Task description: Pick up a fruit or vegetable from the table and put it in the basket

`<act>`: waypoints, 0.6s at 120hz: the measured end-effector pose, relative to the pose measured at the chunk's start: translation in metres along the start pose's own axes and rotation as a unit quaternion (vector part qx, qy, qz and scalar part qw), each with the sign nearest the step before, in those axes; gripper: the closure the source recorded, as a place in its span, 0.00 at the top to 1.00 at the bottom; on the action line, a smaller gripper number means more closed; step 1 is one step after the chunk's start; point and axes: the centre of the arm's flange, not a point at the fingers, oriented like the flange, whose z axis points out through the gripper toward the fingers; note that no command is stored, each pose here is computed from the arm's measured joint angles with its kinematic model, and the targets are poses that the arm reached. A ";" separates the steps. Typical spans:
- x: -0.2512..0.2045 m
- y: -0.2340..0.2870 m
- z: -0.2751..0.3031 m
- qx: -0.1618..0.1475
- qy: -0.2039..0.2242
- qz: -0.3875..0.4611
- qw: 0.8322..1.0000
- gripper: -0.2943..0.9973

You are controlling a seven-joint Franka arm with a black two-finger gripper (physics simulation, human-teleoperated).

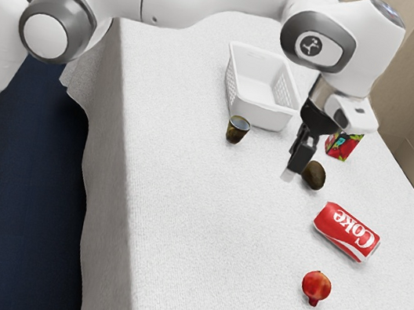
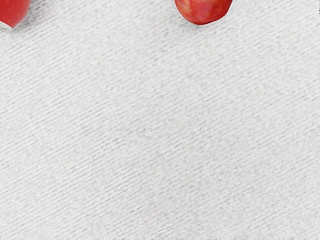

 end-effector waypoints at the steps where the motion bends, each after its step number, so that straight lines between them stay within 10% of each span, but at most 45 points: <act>1: 0.000 0.000 0.001 0.000 -0.001 0.001 1.000 0.77; 72: 0.106 0.059 0.067 -0.030 0.087 0.096 0.991 0.77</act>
